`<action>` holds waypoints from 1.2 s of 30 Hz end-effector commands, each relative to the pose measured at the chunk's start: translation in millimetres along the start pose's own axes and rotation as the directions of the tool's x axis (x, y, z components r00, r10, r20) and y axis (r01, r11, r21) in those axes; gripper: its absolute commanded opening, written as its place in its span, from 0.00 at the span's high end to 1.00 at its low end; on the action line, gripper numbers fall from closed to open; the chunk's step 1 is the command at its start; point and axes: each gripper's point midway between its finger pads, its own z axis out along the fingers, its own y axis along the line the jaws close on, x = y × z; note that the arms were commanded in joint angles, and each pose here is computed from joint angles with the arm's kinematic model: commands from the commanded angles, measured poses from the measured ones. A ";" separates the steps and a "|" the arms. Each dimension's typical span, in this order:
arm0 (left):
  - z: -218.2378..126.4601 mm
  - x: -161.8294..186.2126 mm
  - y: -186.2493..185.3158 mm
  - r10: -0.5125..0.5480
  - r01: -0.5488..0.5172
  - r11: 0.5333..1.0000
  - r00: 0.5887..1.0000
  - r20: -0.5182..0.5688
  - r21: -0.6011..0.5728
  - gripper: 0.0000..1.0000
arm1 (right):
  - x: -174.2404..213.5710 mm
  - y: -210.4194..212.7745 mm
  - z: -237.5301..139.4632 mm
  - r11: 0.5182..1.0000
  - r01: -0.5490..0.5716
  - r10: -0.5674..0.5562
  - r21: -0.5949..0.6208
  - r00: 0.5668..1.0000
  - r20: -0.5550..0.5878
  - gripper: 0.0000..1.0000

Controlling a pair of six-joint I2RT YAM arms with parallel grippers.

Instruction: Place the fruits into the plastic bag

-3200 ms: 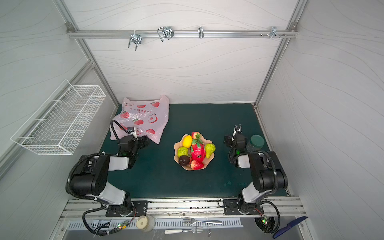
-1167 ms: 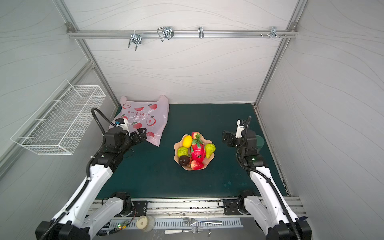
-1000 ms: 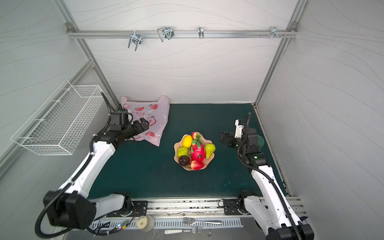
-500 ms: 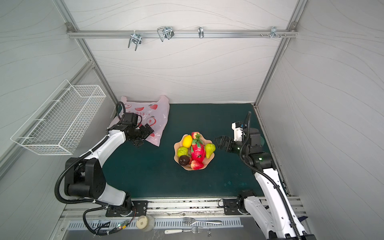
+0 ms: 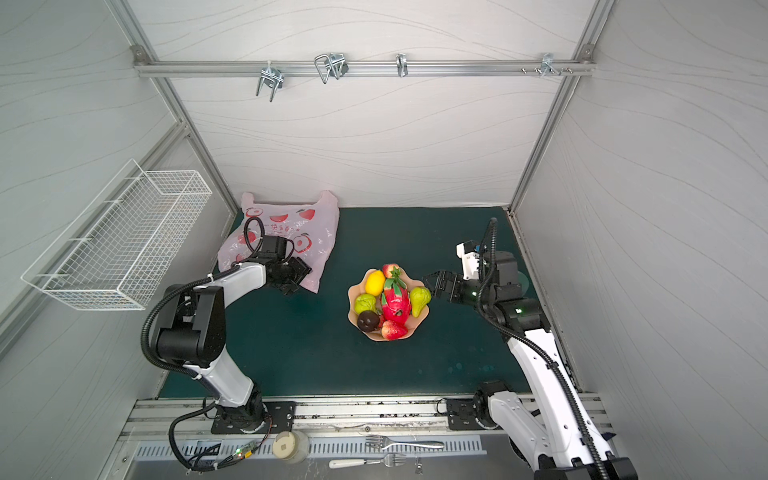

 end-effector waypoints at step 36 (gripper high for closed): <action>-193.4 122.7 110.1 0.170 -0.179 0.955 0.984 -0.059 -0.237 0.31 | -24.9 77.8 216.2 0.985 0.174 -0.163 0.018 0.950 -0.265 0.02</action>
